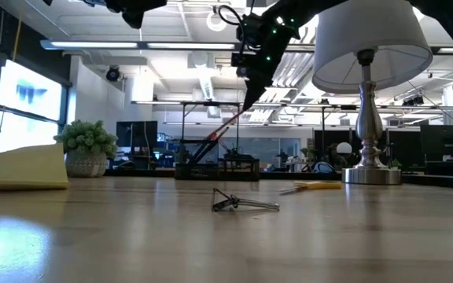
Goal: Pick and place office supplies into organizer
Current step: Put the yellow pencil into the top left slot of the desk organizer, then put the orange pencil into the top left slot of the desk organizer
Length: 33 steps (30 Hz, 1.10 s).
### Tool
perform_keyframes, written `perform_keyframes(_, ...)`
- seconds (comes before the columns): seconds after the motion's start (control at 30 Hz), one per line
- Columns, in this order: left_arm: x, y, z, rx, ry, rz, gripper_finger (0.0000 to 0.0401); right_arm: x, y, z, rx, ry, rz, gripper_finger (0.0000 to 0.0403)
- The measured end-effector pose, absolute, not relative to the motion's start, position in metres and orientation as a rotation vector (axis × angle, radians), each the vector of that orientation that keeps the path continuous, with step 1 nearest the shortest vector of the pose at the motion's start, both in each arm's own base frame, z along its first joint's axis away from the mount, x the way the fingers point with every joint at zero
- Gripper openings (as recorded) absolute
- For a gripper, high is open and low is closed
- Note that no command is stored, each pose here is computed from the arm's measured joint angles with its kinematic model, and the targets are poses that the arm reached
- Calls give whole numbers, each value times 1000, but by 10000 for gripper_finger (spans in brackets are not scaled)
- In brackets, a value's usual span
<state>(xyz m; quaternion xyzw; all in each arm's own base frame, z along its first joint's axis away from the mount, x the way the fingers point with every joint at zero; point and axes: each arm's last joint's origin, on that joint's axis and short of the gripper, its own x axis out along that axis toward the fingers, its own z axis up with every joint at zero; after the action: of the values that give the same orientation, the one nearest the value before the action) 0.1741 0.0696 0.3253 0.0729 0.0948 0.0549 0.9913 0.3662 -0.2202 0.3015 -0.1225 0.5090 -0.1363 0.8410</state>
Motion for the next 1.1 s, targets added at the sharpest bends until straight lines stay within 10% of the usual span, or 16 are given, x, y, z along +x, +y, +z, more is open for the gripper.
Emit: perform_keyframes(1.1,170,72,311,175,358,200,3,378,-182,261,34,1090,-218,78)
